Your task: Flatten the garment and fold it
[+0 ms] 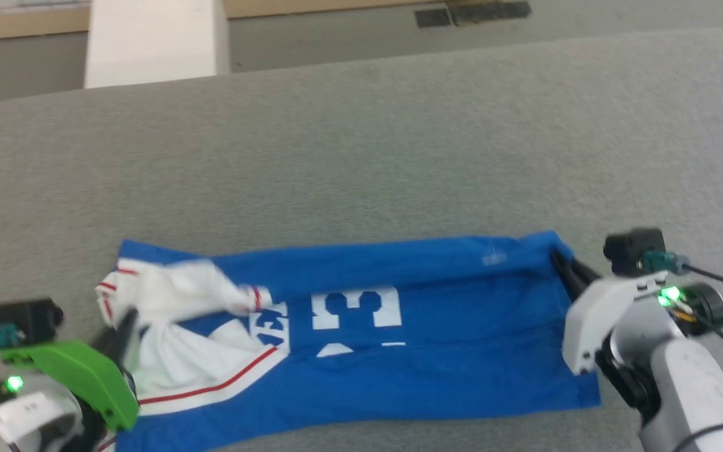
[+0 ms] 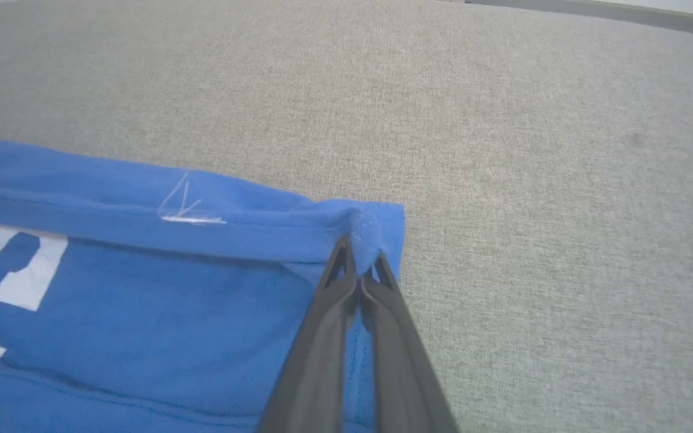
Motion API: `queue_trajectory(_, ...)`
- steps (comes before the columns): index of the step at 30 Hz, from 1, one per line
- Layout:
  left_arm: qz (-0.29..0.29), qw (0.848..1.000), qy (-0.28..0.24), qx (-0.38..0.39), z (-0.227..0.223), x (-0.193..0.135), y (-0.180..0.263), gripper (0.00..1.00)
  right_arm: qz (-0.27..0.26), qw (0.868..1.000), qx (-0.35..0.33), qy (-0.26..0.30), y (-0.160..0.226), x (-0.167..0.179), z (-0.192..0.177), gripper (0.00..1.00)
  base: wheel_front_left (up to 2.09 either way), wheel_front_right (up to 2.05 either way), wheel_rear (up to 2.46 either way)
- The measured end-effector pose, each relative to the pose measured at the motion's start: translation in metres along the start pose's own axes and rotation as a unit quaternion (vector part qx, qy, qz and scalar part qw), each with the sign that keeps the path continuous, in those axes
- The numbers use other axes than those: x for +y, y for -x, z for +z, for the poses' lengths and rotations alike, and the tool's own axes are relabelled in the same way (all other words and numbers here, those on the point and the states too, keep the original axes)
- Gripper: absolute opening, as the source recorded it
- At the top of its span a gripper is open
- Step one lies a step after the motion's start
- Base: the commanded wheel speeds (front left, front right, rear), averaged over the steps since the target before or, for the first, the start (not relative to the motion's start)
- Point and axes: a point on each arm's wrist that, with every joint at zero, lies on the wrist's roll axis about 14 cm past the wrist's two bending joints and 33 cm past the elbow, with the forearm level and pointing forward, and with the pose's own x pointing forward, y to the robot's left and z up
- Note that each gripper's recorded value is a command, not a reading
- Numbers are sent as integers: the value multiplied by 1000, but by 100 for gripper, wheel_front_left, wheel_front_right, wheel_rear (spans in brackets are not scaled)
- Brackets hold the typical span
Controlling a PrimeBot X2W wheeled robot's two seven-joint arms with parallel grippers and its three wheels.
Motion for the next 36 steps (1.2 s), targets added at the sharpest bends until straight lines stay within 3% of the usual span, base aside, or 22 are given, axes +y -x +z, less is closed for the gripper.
queue_trajectory(12, 24, 993, 29, 116, -72, 10, 36, 0, 33, 985, 171, 20, 21, 20, -62, 0, 0, 0, 0)
queue_trajectory(22, 4, 990, 33, 137, -85, 1, 35, 0, 36, 980, 197, 4, 21, 26, -68, 0, 0, 0, 0)
queue_trajectory(23, 4, 991, 37, 126, -83, 0, 34, 65, 35, 981, 193, 1, 22, 26, -68, 0, 0, 0, 0)
queue_trajectory(24, 3, 992, 40, 117, -81, -2, 33, 86, 34, 982, 185, -2, 22, 26, -65, 22, 0, 0, 0)
queue_trajectory(25, 4, 994, 40, 106, -79, -3, 33, 100, 33, 983, 179, -7, 23, 26, -64, 47, 0, 0, 0)
queue_trajectory(26, 4, 995, 37, 93, -75, -4, 33, 100, 33, 984, 173, -13, 24, 27, -63, 76, 0, 0, 0)
queue_trajectory(28, 0, 999, 28, 47, -61, -10, 32, 100, 36, 986, 159, -30, 28, 31, -62, 100, 0, 0, 0)
queue_trajectory(36, 16, 992, 5, -123, -16, -18, 41, 100, 24, 996, 58, -63, 44, 27, -35, 100, 0, 0, 0)
